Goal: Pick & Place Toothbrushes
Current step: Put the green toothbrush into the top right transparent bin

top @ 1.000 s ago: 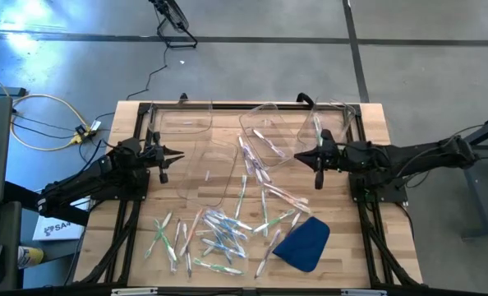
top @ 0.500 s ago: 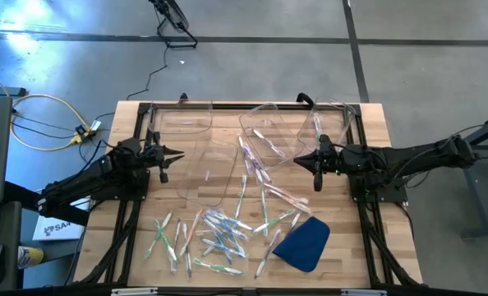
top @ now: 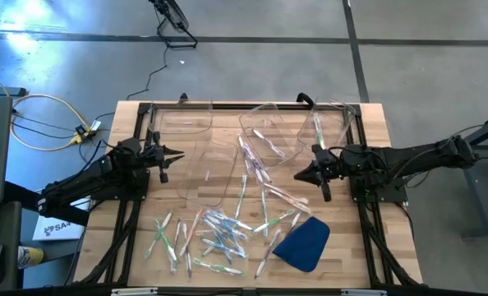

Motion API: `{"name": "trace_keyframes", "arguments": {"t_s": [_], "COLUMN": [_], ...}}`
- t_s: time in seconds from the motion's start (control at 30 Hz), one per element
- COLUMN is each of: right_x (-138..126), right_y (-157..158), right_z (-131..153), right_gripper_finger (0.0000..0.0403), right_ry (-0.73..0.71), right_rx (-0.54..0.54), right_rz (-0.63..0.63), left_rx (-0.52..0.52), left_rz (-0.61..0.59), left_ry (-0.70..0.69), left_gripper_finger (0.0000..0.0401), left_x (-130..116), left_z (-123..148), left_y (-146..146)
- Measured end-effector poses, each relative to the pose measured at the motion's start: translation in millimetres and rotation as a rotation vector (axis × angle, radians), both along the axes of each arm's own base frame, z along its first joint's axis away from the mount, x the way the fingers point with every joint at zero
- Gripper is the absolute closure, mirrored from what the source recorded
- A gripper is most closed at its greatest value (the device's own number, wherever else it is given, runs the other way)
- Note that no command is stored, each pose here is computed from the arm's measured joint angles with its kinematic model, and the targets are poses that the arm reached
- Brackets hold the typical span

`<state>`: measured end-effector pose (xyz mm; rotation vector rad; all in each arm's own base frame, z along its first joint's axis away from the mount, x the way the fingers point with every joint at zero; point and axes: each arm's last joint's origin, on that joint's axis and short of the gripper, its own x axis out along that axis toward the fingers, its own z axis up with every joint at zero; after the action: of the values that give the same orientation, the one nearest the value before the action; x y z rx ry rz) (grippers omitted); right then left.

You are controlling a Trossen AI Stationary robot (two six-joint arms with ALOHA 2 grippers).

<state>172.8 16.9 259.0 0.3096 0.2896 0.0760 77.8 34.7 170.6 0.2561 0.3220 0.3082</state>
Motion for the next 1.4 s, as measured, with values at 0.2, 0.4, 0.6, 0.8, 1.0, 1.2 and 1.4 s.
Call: {"name": "trace_keyframes", "arguments": {"t_s": [0.2,0.4,0.6,0.8,1.0,1.2,1.4], "right_x": [0,0,3,12,29,49,68], "right_y": [-3,-5,-5,-4,-2,1,4], "right_z": [0,0,5,-1,4,32,31], "right_gripper_finger": [0.04,0.04,0.04,0.04,0.04,0.04,0.04], "right_ry": [-0.004,-0.006,-0.064,-0.035,0.001,0.082,0.306], "right_rx": [-0.045,-0.093,-0.101,-0.103,-0.125,-0.208,-0.217], "right_rz": [-0.098,-0.139,-0.168,-0.158,-0.122,-0.067,-0.008], "left_rx": [0.0,0.0,0.0,-0.003,-0.003,-0.004,-0.007], "left_rz": [0.0,0.0,0.0,0.0,0.0,0.0,-0.001], "left_ry": [0.0,0.0,0.0,0.007,0.007,0.008,0.015], "left_gripper_finger": [0.0355,0.0355,0.0355,0.0355,0.0355,0.0355,0.0355], "left_x": [0,0,0,0,0,0,0], "left_z": [0,0,0,-1,-1,-1,-1], "left_y": [0,0,0,0,0,0,0]}}
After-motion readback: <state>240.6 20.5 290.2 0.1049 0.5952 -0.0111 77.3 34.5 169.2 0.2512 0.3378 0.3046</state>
